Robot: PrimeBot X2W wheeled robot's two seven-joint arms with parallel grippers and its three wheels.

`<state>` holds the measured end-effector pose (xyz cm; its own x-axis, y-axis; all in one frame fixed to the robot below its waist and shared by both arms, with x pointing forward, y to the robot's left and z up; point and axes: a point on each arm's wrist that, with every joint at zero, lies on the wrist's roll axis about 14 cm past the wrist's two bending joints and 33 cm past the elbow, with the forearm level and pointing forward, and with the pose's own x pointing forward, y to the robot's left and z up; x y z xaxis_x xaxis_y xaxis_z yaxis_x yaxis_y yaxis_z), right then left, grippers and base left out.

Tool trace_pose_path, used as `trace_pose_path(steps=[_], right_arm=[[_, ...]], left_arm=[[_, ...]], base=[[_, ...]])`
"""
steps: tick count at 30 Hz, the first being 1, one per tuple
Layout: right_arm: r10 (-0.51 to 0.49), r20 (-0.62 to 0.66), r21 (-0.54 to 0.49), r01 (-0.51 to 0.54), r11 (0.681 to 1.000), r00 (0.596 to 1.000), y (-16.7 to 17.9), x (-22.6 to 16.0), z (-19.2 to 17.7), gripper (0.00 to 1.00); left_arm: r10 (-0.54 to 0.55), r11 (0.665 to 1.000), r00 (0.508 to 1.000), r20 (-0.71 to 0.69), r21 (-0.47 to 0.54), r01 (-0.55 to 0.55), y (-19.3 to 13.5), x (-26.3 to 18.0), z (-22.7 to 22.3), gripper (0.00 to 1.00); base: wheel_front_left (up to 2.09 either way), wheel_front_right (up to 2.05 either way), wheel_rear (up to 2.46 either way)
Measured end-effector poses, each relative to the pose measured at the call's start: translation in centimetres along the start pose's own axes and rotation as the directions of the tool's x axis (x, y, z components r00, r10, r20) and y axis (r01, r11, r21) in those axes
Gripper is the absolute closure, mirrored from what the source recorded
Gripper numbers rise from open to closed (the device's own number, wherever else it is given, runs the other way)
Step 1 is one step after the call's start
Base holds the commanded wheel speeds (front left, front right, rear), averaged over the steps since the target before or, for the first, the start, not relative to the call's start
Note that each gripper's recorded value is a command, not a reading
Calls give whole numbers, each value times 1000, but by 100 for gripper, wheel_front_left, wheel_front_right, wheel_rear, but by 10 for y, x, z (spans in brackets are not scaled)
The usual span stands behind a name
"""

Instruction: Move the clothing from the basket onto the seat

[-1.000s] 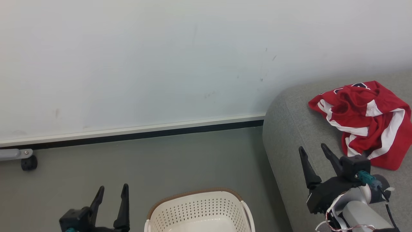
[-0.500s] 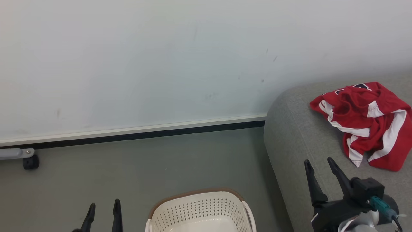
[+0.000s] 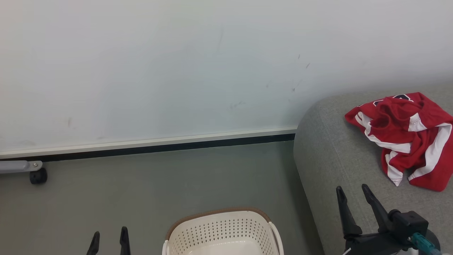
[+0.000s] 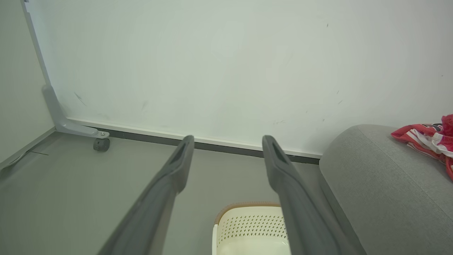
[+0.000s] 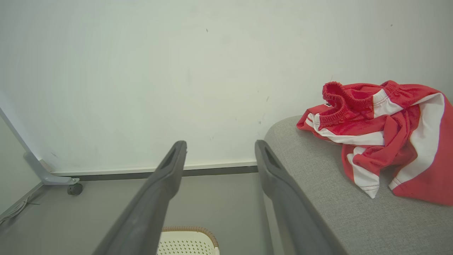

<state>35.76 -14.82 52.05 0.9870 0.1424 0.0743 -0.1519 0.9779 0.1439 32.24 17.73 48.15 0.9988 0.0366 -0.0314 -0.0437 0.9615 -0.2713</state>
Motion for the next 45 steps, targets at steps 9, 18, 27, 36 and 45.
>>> trace_pose_path(steps=[9,18,27,36,45], right_arm=[[-20,13,-4,20,1000,1000,-4,-5,2,0],[-37,17,-8,37,999,999,-7,-6,2,0],[-51,-26,0,51,999,998,-8,-10,-13,100],[-90,-89,78,97,992,992,-15,-16,-29,100],[-119,-128,204,144,968,985,-23,-13,-33,100]], left_arm=[[-10,1000,1000,16,18,10,-3,0,4,0],[0,1000,1000,9,24,0,0,-2,2,0],[11,1000,1000,-23,27,-11,2,-5,-9,100],[40,998,996,-78,-36,-43,8,-7,-21,100],[60,985,991,-121,-155,-78,14,-4,-27,100]], base=[[0,0,0],[0,0,0],[0,0,0],[0,0,0],[0,0,0]])
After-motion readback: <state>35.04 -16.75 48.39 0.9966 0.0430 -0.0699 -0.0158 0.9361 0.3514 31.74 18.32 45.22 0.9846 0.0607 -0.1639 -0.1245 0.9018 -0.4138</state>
